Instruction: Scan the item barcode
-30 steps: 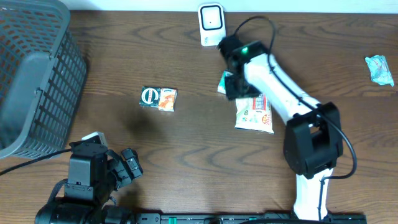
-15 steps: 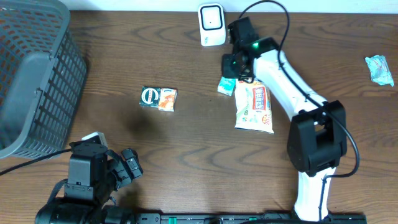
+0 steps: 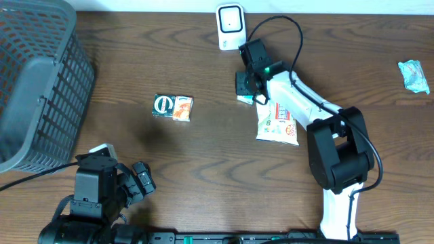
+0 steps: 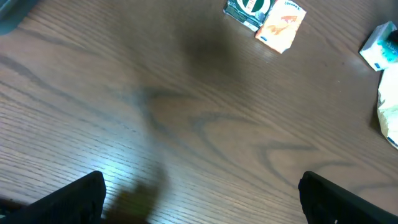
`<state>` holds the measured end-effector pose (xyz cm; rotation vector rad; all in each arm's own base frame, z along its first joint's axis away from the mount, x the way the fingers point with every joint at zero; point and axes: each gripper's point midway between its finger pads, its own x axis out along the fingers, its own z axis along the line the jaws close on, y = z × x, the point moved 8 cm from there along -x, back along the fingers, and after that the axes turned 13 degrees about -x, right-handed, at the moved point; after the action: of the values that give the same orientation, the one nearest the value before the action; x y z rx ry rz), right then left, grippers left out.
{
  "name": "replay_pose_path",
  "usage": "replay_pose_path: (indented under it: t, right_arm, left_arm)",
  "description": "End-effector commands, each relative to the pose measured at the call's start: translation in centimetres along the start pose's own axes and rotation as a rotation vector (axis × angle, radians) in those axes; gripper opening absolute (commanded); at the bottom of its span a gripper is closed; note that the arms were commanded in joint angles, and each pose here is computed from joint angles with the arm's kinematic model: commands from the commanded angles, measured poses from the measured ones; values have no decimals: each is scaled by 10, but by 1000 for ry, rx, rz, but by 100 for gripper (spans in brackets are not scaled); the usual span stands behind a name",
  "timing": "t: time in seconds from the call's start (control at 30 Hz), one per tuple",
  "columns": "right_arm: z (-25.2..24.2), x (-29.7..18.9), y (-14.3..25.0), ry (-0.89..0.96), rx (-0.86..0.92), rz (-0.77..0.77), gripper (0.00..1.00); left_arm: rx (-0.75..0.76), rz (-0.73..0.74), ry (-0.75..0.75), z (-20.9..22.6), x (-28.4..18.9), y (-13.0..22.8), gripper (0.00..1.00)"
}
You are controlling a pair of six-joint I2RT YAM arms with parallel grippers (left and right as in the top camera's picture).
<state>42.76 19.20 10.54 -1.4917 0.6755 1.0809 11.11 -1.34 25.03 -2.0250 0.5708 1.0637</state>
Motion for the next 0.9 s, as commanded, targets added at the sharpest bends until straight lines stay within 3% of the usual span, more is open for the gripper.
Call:
replay_pose_path:
  t: [0.0, 0.1, 0.27, 0.57, 0.7, 0.8, 0.87]
  right_arm:
    - [1, 11, 13, 20, -15, 26, 11]
    - [10, 18, 22, 6, -33, 39, 11]
    - [40, 23, 32, -158, -65, 84, 1]
    - [115, 2, 42, -459, -168, 114, 1]
    - [119, -15, 34, -435, -177, 122, 1]
    - [100, -39, 19, -318, -156, 129, 10]
    - [87, -55, 12, -253, -142, 138, 23]
  left_arm:
    - [0, -7, -8, 2, 0, 0, 98]
    - [0, -7, -8, 2, 0, 0, 98]
    - [0, -7, -8, 2, 0, 0, 98]
    - [0, -7, -8, 2, 0, 0, 98]
    - [0, -7, -8, 2, 0, 0, 98]
    - [0, -7, -8, 2, 0, 0, 98]
    - [0, -7, -8, 2, 0, 0, 98]
